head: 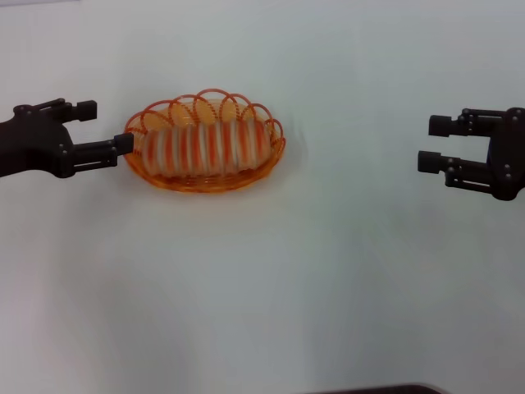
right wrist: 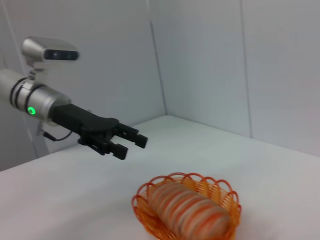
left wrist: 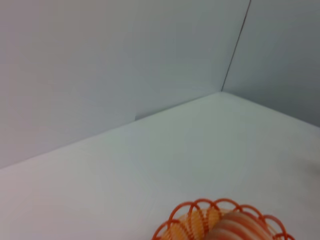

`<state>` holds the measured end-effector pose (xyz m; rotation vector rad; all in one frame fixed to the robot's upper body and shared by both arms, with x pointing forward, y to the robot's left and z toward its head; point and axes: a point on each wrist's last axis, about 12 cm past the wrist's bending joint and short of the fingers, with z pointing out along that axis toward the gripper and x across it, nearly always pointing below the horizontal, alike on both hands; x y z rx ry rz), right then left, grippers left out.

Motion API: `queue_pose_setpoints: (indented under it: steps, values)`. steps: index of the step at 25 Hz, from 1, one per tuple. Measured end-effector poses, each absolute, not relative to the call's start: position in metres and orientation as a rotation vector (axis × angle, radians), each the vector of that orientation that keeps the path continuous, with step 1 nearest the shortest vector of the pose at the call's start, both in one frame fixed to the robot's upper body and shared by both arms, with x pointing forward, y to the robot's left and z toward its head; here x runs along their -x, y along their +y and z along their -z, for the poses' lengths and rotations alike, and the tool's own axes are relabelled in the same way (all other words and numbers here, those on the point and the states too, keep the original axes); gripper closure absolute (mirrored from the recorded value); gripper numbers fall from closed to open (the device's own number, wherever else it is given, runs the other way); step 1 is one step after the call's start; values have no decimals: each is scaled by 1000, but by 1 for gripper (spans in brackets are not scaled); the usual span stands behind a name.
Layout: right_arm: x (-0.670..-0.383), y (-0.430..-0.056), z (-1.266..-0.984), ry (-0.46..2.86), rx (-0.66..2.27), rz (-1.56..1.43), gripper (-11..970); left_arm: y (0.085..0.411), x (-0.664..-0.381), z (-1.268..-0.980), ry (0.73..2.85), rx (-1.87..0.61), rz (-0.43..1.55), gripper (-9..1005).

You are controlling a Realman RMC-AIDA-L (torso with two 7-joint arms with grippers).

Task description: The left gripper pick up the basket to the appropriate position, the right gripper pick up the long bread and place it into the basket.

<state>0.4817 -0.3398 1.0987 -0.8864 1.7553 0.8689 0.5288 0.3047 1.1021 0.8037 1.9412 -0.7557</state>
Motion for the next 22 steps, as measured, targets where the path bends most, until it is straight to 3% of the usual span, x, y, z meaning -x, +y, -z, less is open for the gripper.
queue_pose_setpoints:
  steps: [7, 22]
  values:
    - [-476, -347, -1092, 1787, 835, -834, 366, 307, -521, -1090, 1930, -773, 761, 154]
    - [-494, -342, -1093, 1810, 859, -774, 366, 321, -510, -1087, 1948, -725, 741, 154]
